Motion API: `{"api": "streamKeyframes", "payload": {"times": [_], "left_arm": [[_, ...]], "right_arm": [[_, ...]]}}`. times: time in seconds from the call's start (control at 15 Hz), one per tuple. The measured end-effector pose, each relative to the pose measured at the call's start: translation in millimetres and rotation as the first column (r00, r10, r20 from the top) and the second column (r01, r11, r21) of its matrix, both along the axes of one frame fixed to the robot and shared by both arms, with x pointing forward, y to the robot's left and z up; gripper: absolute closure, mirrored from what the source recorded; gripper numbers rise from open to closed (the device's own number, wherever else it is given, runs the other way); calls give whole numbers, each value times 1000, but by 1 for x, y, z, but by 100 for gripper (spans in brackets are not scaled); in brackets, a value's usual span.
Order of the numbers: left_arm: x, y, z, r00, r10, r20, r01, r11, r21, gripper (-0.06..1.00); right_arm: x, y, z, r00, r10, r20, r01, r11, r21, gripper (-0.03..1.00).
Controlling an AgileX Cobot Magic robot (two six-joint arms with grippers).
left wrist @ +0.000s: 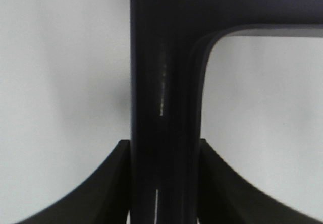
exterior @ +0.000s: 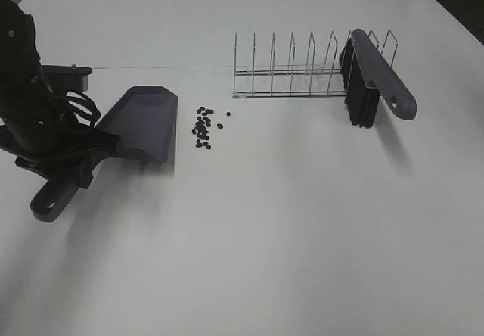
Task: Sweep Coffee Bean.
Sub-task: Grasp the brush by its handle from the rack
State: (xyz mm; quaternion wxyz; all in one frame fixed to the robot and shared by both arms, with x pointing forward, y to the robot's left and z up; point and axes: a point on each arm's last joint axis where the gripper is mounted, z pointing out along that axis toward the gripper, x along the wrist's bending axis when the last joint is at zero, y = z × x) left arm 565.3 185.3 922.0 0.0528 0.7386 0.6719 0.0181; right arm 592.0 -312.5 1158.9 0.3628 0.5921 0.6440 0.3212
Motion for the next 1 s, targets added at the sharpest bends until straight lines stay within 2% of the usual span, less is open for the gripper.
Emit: {"api": "streamKeyframes", "payload": {"times": [0.2,0.47,0.6,1.0], "left_arm": [[0,0,0,1000,0,0,0,1000,0,62],[0,0,0,1000,0,0,0,1000,0,62],[0,0,0,1000,0,0,0,1000,0,62],[0,0,0,1000,0,1,0,1000,0,62]], "right_arm": [[50,-1,-23,990,9,-143,-7,1000,12,26],[111,3,-64,950,46,-309,-22,997,81,27],[139,21,-92,924,87,-372,-56,994,96,31],[165,40,-161,849,86,-521,-40,994,99,33]]}}
